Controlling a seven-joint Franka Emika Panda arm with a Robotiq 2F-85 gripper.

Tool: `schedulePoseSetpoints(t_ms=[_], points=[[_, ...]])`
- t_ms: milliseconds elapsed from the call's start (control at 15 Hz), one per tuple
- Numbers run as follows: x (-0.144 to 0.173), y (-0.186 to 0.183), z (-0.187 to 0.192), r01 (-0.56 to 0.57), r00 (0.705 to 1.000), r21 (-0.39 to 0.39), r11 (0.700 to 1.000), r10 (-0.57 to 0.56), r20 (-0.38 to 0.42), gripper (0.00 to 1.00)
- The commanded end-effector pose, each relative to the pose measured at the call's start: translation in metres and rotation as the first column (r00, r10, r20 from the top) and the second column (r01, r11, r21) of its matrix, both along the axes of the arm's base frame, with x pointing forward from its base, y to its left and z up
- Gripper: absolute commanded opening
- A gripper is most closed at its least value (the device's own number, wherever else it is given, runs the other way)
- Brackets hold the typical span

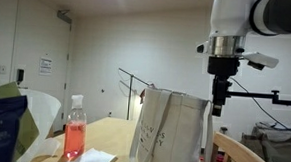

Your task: Move the bag backwards

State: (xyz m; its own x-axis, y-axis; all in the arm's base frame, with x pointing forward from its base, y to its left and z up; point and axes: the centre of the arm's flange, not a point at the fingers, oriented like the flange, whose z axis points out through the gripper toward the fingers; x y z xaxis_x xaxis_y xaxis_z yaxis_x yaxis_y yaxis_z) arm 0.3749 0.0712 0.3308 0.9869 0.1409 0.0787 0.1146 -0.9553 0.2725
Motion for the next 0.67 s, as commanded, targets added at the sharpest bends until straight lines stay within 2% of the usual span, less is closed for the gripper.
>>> schedulePoseSetpoints(t_ms=[0,600], points=[[0.004,0.014,-0.003,-0.029,1.0,-0.005,1.0,0.029,0.009,1.0],[0.02,0.016,-0.016,-0.07,0.989,-0.118,0.991,0.084,0.123,1.0]])
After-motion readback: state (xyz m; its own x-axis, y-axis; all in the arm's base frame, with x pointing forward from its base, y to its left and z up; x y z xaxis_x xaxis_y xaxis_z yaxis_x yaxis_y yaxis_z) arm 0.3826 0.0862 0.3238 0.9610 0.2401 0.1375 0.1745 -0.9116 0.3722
